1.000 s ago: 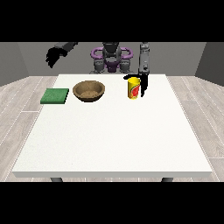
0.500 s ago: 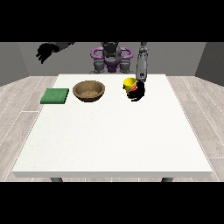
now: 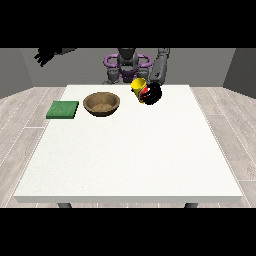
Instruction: Pick the cup and pour the ball into the bowl, then pick the bowl and place it on the pad
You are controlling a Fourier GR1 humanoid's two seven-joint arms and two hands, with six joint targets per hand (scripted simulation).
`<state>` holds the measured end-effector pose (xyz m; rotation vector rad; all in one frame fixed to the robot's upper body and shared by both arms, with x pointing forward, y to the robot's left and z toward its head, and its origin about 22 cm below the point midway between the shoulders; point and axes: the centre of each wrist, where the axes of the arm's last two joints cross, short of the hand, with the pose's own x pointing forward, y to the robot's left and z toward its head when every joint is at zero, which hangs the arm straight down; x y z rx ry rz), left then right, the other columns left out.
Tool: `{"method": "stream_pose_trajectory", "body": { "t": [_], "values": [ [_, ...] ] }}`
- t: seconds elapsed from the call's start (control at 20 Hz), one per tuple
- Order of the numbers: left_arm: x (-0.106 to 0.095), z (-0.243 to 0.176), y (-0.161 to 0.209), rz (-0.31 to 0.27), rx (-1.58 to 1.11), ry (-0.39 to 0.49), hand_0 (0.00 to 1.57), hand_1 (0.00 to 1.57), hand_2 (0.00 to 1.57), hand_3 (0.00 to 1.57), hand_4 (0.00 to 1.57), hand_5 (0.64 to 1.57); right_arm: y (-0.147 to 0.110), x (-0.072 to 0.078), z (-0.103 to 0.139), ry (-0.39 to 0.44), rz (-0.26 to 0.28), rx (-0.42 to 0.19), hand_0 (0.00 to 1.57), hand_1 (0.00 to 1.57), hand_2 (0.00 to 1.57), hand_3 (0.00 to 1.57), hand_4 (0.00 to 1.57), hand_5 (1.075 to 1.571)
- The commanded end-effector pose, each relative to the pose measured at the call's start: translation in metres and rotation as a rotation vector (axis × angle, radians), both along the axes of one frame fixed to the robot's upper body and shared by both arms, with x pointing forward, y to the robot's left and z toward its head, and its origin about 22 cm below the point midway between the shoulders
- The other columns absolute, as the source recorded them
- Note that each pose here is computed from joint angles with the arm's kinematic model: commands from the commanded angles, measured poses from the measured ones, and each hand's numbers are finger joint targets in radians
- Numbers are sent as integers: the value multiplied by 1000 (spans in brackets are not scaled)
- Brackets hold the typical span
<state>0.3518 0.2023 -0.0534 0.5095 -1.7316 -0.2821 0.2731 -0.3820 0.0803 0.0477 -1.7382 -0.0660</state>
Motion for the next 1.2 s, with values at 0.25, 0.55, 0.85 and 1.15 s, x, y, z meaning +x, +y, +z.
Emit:
{"method": "stream_pose_trajectory", "body": {
  "t": [0.25,0.55,0.85,1.15],
  "values": [
    [24,19,-23,11,672,-11,1357,1357,1571,1571,1456,1535,-5,0,-32,133,7,17,0,0,0,151,668,1561],
    [28,39,-110,-37,801,52,1347,1347,1571,1571,1444,1540,-41,-9,-48,168,-53,46,0,0,0,0,688,1560],
    [36,59,-132,4,1042,49,1311,1311,1571,1571,1470,1529,-29,-5,-65,185,-28,74,0,0,0,172,699,1560],
    [49,92,-156,96,1352,-29,1470,1470,1571,1571,1099,1570,-13,11,-63,171,12,52,0,0,0,248,698,1556]
  ]
}}
